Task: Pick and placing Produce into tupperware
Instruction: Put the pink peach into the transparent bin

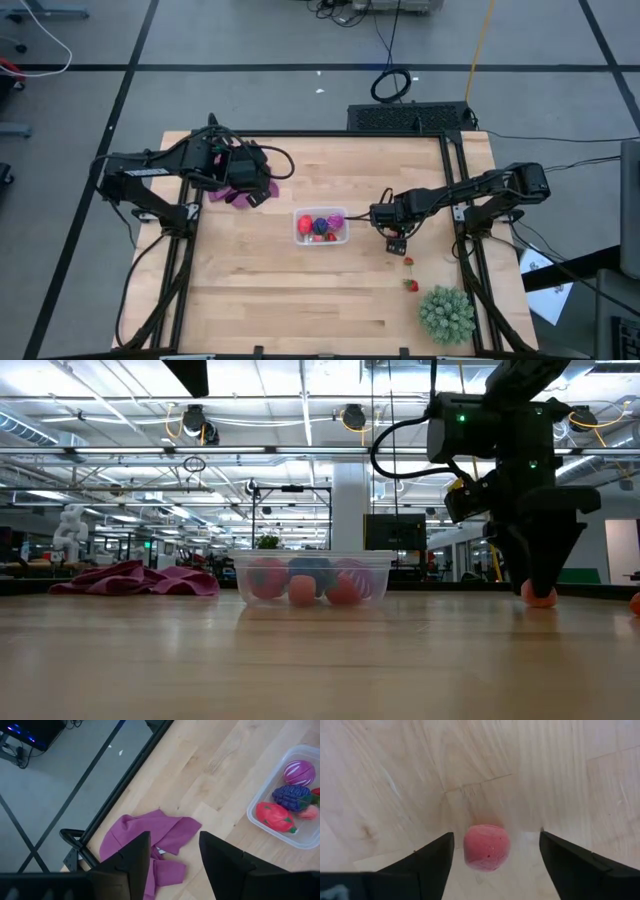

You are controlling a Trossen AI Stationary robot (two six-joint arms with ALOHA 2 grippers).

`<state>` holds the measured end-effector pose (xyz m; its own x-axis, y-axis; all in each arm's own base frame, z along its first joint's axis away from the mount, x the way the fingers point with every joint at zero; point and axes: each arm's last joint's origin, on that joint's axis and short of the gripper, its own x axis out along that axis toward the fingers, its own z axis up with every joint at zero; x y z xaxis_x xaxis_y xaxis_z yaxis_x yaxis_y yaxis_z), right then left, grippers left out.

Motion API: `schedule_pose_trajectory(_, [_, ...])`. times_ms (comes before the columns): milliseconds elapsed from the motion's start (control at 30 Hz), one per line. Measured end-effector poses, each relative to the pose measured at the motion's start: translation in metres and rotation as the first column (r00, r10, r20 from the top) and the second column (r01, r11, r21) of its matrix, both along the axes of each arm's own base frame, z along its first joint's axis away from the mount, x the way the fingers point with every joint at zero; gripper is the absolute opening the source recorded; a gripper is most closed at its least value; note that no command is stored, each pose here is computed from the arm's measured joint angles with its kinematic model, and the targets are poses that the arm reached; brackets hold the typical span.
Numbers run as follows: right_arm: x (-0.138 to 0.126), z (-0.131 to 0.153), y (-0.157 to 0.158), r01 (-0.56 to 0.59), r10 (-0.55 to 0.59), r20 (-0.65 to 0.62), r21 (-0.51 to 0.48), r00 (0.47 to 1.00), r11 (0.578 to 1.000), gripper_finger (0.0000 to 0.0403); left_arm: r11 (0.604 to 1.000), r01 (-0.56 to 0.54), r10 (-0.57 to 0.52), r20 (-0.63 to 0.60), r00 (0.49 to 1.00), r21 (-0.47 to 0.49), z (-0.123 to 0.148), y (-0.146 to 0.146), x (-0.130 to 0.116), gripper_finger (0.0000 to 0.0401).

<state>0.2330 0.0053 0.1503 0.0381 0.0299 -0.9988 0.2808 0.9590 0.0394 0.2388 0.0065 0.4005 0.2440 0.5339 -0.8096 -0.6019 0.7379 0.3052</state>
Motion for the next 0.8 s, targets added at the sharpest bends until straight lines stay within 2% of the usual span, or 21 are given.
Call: schedule_pose_trajectory(800, [0.0000, -0.0001, -0.0001, -0.001, 0.001, 0.000, -0.001, 1.000, 1.000, 0.0145, 1.000, 0.000, 0.000, 0.000, 1.000, 0.000, 0.0000, 0.0000, 0.0000, 0.0171])
